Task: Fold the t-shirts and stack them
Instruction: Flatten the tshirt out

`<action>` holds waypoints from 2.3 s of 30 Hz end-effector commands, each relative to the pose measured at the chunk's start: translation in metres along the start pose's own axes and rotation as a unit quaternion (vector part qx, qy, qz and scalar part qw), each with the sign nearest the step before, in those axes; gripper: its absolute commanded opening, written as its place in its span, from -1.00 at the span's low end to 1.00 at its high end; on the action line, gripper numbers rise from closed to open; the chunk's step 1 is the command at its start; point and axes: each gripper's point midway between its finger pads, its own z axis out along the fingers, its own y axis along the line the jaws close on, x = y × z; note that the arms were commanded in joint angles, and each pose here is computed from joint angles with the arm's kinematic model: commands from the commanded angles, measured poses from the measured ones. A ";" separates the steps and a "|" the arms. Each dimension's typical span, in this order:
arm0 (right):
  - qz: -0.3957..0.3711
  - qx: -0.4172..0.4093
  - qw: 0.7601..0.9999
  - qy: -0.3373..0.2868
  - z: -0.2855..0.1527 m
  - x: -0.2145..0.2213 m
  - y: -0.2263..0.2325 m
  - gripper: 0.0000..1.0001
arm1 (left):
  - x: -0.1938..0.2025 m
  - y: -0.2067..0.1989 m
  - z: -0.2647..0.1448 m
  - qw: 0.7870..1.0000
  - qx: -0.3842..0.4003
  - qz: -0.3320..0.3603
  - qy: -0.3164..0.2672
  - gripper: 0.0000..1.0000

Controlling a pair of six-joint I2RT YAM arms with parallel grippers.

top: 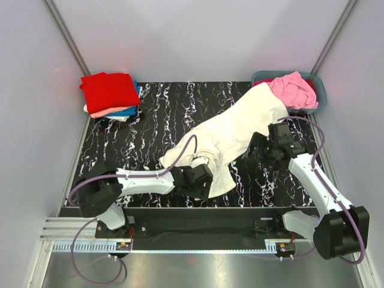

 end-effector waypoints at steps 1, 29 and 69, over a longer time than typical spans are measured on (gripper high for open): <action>-0.012 -0.021 1.000 -0.019 -0.006 -0.008 0.007 0.99 | -0.013 -0.022 0.003 1.000 0.010 -0.006 -0.024 0.47; 0.039 0.014 0.999 -0.034 0.006 -0.024 0.004 1.00 | -0.089 0.193 -0.244 0.942 -0.156 -0.167 -0.245 -1.00; 0.044 -0.038 0.998 0.037 0.074 -0.028 0.035 -1.00 | -0.082 0.206 -0.219 0.932 -0.159 -0.171 -0.277 -0.90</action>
